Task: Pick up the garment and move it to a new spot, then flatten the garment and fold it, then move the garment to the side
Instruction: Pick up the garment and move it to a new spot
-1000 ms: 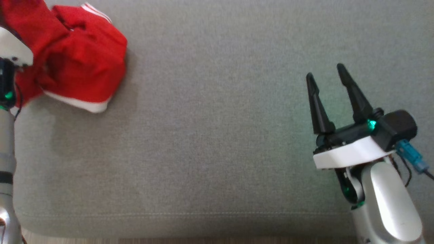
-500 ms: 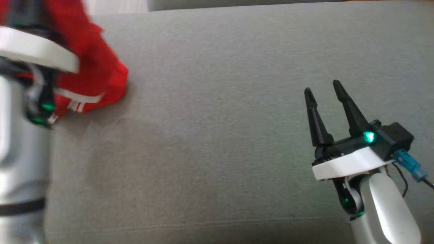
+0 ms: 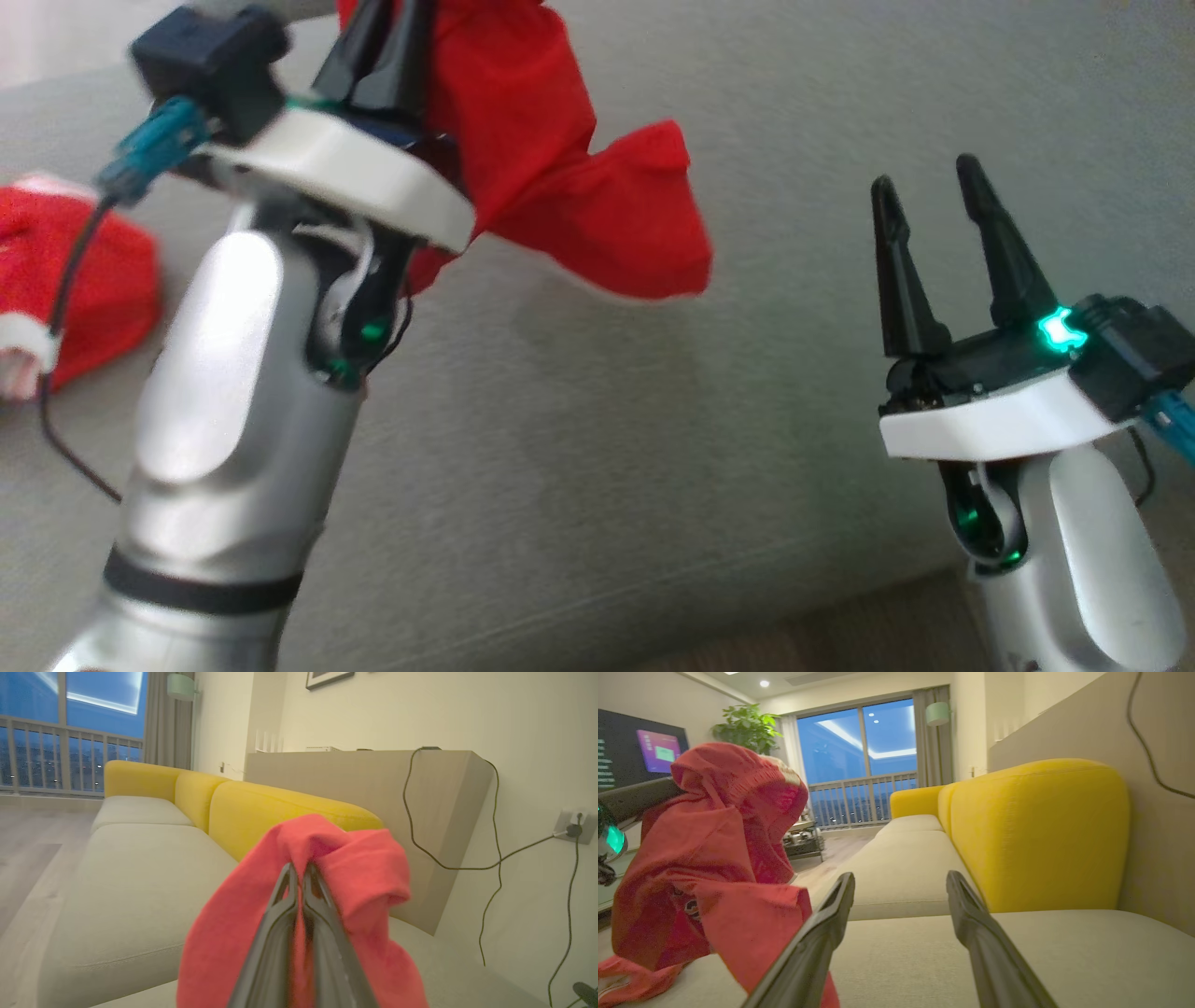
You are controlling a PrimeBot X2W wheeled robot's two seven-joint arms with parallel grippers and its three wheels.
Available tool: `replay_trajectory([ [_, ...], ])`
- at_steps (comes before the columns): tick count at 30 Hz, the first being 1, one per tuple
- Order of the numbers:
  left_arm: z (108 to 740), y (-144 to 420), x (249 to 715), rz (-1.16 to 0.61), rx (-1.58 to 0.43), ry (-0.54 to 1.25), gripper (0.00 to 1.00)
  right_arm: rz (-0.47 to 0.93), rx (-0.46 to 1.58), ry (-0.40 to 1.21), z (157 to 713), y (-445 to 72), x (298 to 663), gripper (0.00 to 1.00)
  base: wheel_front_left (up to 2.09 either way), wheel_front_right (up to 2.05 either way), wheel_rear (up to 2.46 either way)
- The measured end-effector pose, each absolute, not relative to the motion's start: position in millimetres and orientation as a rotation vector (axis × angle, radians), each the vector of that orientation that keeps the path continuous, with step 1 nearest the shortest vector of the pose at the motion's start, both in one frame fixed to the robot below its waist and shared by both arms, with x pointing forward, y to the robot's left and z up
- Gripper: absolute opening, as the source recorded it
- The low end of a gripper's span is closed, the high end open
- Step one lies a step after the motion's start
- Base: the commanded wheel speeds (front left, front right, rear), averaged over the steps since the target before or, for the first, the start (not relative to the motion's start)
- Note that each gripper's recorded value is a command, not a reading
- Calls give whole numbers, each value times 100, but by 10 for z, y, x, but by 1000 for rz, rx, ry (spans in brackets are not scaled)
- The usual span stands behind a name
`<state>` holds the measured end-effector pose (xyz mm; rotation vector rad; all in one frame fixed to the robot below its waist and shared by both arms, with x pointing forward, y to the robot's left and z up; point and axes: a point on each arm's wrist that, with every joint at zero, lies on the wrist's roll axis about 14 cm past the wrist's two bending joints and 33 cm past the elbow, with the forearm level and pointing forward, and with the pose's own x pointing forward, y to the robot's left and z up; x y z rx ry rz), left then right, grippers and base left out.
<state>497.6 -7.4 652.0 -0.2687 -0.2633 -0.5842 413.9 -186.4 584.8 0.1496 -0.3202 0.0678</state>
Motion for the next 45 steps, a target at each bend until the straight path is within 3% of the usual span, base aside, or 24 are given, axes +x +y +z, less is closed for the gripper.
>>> replay_trajectory([
  [8, 6223, -935, 5180, -716, -295, -210, 0, -54, 134, -329, 5872, -2294, 3984, 100, 0, 0, 0],
  [11, 5681, -1218, 5255, -739, -242, -87, 0, -104, 127, -332, 5891, -2466, 3932, 100, 0, 0, 0],
  [12, 5498, -1269, 5259, -742, -218, -44, 24, -114, 124, -326, 5875, -2498, 3919, 100, 0, 0, 0],
  [13, 5333, -1305, 5262, -742, -196, -6, 100, -123, 120, -319, 5855, -2524, 3908, 100, 0, 0, 0],
  [17, 4853, -1387, 5217, -757, -142, 98, 100, -149, 106, -296, 5788, -2600, 3890, 100, 0, 0, 0],
  [21, 4769, -1331, 5174, -766, -119, 89, 100, -140, 110, -295, 5771, -2573, 3930, 100, 0, 0, 0],
  [28, 5242, -955, 5262, -673, -162, -48, 100, -61, 105, -308, 5793, -2319, 4081, 100, 0, 0, 0],
  [33, 5706, -374, 5236, -547, -152, -193, 100, 21, 102, -318, 5826, -2035, 4169, 100, 0, 0, 0],
  [39, 5354, 518, 4701, -378, -65, -139, 100, 98, 81, -263, 5650, -1729, 4112, 100, 0, 0, 0],
  [45, 5352, 961, 4200, -248, -84, -145, 100, 126, 97, -246, 5605, -1615, 3984, 100, 0, 0, 0],
])
